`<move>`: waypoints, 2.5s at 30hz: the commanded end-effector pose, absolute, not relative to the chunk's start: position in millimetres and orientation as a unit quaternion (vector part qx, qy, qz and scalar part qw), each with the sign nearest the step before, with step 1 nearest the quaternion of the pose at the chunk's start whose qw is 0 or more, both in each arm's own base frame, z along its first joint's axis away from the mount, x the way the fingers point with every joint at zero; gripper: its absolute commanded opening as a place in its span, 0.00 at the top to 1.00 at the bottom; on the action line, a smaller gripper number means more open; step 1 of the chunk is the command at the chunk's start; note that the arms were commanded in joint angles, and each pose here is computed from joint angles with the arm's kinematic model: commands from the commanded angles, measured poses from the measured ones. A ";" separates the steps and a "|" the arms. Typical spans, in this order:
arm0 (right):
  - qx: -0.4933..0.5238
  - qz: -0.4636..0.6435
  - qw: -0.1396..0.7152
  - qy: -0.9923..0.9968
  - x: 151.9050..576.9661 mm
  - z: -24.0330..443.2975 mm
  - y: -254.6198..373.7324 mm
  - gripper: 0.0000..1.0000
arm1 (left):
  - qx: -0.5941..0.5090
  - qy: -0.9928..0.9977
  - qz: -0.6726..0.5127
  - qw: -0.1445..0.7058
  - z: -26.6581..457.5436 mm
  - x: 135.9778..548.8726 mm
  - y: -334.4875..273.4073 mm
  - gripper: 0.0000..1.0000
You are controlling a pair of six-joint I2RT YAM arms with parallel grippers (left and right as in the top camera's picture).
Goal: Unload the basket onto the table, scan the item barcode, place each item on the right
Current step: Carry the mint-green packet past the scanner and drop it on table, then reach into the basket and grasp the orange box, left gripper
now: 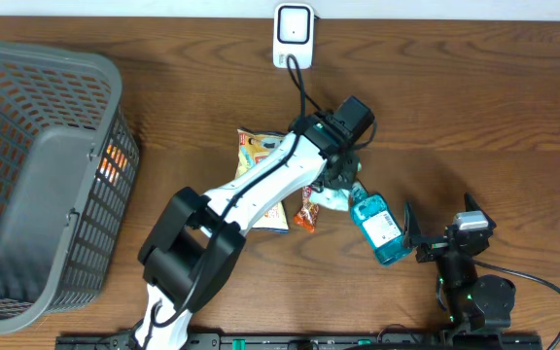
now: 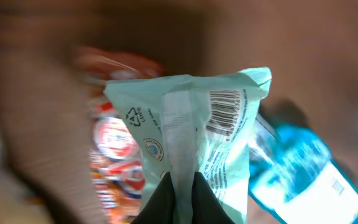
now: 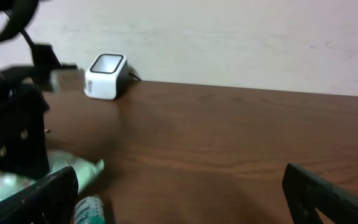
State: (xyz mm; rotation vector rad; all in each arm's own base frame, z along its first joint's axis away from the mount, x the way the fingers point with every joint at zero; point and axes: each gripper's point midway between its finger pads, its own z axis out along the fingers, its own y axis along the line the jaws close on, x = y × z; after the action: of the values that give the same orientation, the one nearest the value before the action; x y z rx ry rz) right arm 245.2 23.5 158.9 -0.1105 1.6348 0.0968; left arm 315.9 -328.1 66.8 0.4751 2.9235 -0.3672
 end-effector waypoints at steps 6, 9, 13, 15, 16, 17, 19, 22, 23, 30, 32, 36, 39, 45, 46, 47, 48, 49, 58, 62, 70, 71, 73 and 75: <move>-0.054 0.042 0.682 0.728 244.9 158.9 24.5 0.01 | 0.126 0.980 -0.145 0.055 62.1 307.8 -338.6 0.92; -0.054 0.042 0.682 0.728 244.9 158.9 24.5 0.01 | 0.068 0.989 -0.119 0.060 52.5 314.9 -330.9 0.92; -0.054 0.042 0.682 0.728 244.9 158.9 24.5 0.01 | 0.010 0.993 -0.111 0.043 35.6 314.5 -330.1 0.93; -0.054 0.042 0.682 0.728 244.9 159.0 24.5 0.01 | -0.005 0.994 -0.106 0.035 28.1 313.2 -328.8 0.92; -0.054 0.042 0.682 0.728 244.9 158.9 24.5 0.01 | -0.014 0.994 -0.101 0.029 22.0 311.9 -327.6 0.93; -0.054 0.042 0.682 0.728 244.9 158.9 24.5 0.01 | -0.019 0.995 -0.096 0.024 16.7 310.7 -327.0 0.93; -0.054 0.042 0.682 0.728 244.9 158.9 24.5 0.01 | -0.026 0.995 -0.090 0.017 8.7 308.8 -325.8 0.93; -0.054 0.042 0.682 0.728 244.9 158.9 24.5 0.01 | -0.021 0.996 -0.085 0.014 4.3 307.2 -325.2 0.93; -0.054 0.041 0.682 0.728 244.9 158.9 24.5 0.01 | -0.016 0.996 -0.083 0.015 4.5 307.7 -324.5 0.92; -0.054 0.042 0.682 0.728 244.9 158.9 24.5 0.01 | 0.010 0.996 -0.076 0.050 59.3 320.9 -309.8 0.00; -0.054 0.042 0.682 0.728 244.9 158.9 24.5 0.01 | 0.037 0.991 -0.098 0.084 110.1 333.3 -305.0 0.02; -0.054 0.042 0.682 0.728 244.9 158.9 24.5 0.01 | 0.037 0.970 -0.136 0.200 224.5 366.1 -270.4 0.02; -0.054 0.042 0.682 0.728 244.9 158.9 24.5 0.01 | 0.023 0.947 -0.159 0.277 289.8 379.7 -232.4 0.02; -0.054 0.042 0.682 0.728 244.9 158.9 24.5 0.01 | -0.124 0.910 -0.067 0.391 359.9 391.1 -87.4 0.02; -0.054 0.042 0.682 0.728 244.9 158.9 24.5 0.01 | -0.153 0.903 -0.052 0.397 365.0 389.2 -61.9 0.02; -0.054 0.042 0.682 0.728 244.9 158.9 24.5 0.01 | -0.177 0.898 -0.043 0.400 368.1 387.1 -40.2 0.02; -0.054 0.042 0.682 0.728 244.9 158.9 24.5 0.01 | -0.202 0.893 -0.033 0.400 369.4 384.7 -19.8 0.02; -0.054 0.042 0.682 0.728 244.9 158.9 24.5 0.01 | -0.236 0.887 -0.023 0.396 368.9 381.0 4.2 0.02; -0.054 0.042 0.682 0.728 244.9 158.9 24.5 0.01 | -0.417 0.869 0.001 0.266 289.7 340.7 151.9 0.00; -0.054 0.042 0.682 0.728 244.9 158.9 24.5 0.01 | -0.364 0.903 -0.025 0.226 238.8 339.6 167.4 0.00; -0.054 0.042 0.682 0.728 244.9 158.9 24.5 0.01 | -0.271 0.942 -0.050 0.194 123.8 352.5 168.1 0.02; -0.054 0.042 0.682 0.728 244.9 158.9 24.5 0.01 | -0.254 0.947 -0.047 0.192 111.7 354.9 167.9 0.02; -0.054 0.042 0.682 0.728 244.9 158.9 24.5 0.01 | -0.234 0.953 -0.046 0.187 95.5 358.3 168.2 0.02; -0.054 0.042 0.682 0.728 244.9 158.9 24.5 0.01 | -0.234 0.954 -0.047 0.180 81.5 361.5 170.2 0.02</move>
State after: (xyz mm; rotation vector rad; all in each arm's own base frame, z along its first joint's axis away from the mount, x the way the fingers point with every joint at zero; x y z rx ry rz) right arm 245.2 23.5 158.9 -0.1105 1.6348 0.0968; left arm 357.4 173.8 98.5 -0.7953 2.6451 -0.1188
